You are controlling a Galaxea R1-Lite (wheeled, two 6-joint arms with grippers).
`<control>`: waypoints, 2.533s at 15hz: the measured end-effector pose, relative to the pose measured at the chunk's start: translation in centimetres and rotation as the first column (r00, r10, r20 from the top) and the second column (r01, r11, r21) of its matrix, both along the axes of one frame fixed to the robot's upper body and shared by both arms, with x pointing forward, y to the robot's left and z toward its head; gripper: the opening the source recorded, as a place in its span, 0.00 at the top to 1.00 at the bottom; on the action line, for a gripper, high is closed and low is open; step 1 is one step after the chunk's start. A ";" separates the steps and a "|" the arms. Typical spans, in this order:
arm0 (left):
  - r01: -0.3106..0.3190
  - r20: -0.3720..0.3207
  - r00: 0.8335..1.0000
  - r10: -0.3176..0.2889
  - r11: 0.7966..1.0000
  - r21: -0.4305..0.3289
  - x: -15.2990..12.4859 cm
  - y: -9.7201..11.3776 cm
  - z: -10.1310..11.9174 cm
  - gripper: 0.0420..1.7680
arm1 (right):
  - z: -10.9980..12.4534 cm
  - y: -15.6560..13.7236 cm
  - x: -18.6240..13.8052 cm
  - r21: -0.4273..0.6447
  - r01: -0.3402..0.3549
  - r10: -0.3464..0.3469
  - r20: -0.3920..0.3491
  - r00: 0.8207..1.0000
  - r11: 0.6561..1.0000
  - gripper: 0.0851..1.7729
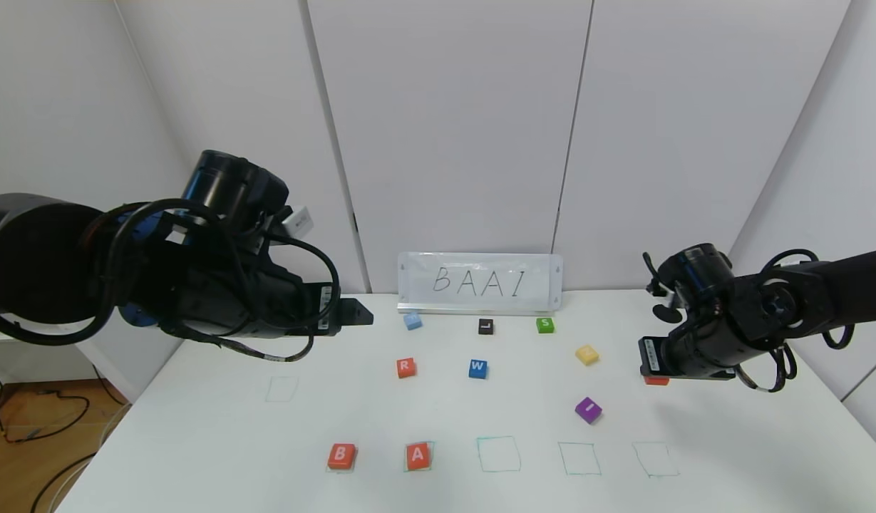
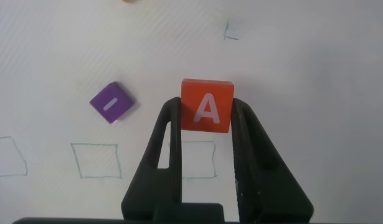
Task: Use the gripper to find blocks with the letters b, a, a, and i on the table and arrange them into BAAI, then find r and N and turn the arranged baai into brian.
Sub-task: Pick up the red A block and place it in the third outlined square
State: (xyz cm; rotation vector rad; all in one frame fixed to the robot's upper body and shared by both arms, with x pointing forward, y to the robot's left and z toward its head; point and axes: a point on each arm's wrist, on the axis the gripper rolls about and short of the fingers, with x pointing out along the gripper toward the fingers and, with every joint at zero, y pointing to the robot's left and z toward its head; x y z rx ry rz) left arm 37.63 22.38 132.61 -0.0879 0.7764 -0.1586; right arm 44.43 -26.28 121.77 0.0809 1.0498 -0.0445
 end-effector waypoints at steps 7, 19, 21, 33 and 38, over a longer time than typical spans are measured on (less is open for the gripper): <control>0.003 0.027 1.000 -0.002 1.000 -0.012 -0.6 0.1 0.9 0.03 | 1.4 9.0 -3.1 0.038 -0.071 0.069 0.046 0.997 0.997 0.73; 0.003 0.055 0.999 -0.002 1.000 -0.020 -1.5 0.5 2.0 0.03 | -1.5 15.9 -4.8 0.041 -0.166 0.166 0.004 0.986 0.985 0.73; 0.007 0.062 0.998 -0.005 1.000 -0.027 -1.7 0.7 2.3 0.03 | -2.0 17.4 -5.3 0.040 -0.189 0.189 0.002 0.982 0.981 0.73; 0.022 0.081 0.997 -0.018 0.999 -0.045 -2.6 1.3 3.1 0.03 | -5.3 21.3 -6.1 0.015 -0.261 0.261 -0.036 0.965 0.965 0.73; 0.024 0.084 0.996 -0.020 0.999 -0.046 -2.7 1.4 3.2 0.03 | -6.4 22.3 -6.5 0.020 -0.253 0.254 -0.051 0.966 0.967 0.73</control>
